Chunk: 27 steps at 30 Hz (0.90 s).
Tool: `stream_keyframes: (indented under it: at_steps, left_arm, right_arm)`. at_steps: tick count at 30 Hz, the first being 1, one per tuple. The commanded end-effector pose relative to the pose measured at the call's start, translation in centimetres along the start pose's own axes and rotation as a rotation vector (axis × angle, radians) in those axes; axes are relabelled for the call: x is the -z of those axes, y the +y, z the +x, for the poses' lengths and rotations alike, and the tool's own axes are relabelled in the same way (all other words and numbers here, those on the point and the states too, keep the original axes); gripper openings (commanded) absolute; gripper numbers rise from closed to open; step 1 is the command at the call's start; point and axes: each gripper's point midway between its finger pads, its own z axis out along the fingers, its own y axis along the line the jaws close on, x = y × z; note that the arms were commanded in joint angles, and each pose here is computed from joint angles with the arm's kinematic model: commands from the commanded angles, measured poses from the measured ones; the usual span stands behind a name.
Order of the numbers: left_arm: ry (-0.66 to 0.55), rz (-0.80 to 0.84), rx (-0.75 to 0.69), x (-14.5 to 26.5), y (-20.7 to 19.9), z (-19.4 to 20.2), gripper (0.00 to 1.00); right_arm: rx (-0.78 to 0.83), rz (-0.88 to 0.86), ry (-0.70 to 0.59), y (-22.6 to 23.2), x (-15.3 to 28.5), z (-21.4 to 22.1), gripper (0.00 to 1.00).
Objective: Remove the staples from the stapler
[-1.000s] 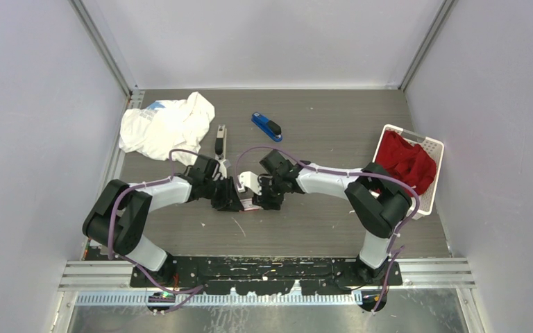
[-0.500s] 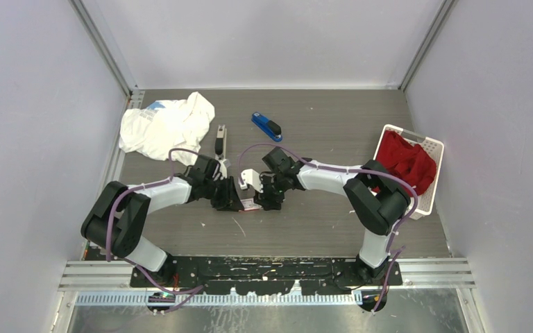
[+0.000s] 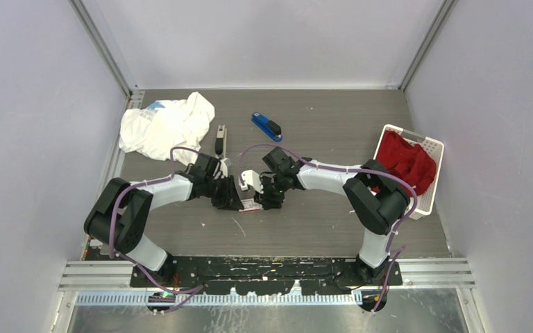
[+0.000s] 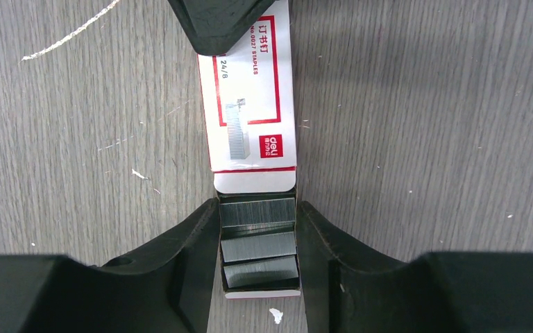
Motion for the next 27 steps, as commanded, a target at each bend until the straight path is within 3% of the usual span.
stream_keyframes:
  at_steps: [1,27]
  left_arm:
    - [0.002,-0.086,-0.010,-0.51,2.15,0.22,0.25]
    - [0.004,-0.100,-0.011,-0.32,2.36,0.08,0.25]
  right_arm:
    - [0.041,0.005,-0.015,0.25,-0.19,-0.58,0.42]
    - [0.136,0.086,-0.041,0.13,0.34,-1.57,0.40]
